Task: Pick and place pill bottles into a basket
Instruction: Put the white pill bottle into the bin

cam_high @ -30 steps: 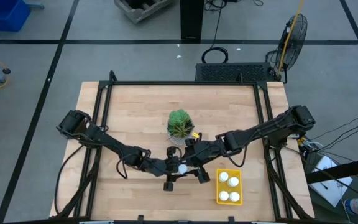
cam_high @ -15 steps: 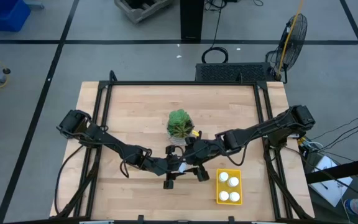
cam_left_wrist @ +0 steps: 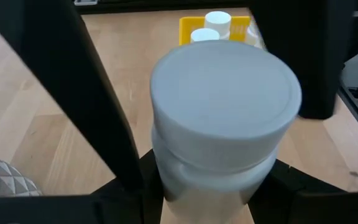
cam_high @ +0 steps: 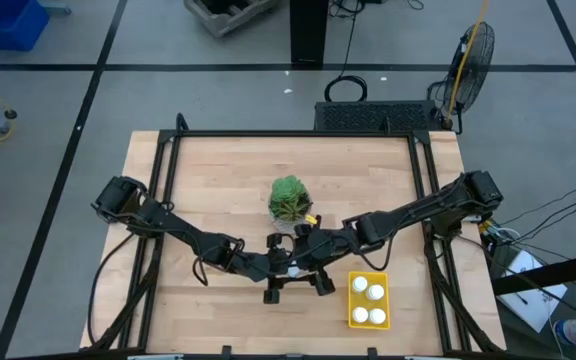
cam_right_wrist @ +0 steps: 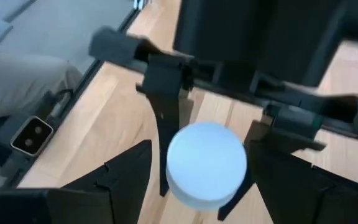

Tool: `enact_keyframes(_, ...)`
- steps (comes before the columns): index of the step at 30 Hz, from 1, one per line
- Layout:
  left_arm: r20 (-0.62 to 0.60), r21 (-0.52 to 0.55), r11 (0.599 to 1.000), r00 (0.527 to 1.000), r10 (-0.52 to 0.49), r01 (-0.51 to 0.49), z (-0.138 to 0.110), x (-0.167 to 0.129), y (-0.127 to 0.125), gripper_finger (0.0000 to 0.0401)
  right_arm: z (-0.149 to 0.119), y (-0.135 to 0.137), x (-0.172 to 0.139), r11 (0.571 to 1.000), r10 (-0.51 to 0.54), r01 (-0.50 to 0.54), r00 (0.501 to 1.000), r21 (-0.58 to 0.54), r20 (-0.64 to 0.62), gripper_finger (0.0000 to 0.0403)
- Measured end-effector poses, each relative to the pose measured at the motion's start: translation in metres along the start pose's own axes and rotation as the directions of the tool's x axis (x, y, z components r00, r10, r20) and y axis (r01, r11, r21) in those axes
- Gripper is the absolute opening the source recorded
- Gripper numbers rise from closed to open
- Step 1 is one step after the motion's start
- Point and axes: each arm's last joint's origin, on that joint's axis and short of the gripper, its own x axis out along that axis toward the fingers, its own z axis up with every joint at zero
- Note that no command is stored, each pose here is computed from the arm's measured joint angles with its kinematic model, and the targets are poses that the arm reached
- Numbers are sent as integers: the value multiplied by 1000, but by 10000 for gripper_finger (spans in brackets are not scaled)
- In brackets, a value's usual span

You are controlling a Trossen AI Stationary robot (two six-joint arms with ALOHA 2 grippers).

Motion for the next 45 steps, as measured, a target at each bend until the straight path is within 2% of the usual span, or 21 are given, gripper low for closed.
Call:
enact_keyframes(13,-5,-2,1000,1000,3,-3,0,0,1,178,1,0,-2,1000,0,0,1000,2,7,232)
enact_keyframes(27,-3,-3,1000,1000,0,0,0,0,1,182,1,3,-2,1000,4,-4,1000,-11,1,149)
enact_keyframes(36,-12,6,999,999,-48,48,1,-1,0,265,-3,11,-4,999,23,-24,999,-21,-43,152)
enact_keyframes(39,4,-2,998,998,-59,59,5,-6,0,286,-5,12,-7,1000,1,-3,998,-25,-71,150)
enact_keyframes(45,-90,3,999,995,-40,40,7,-26,3,312,-3,20,-23,1000,-4,3,997,-18,-83,150)
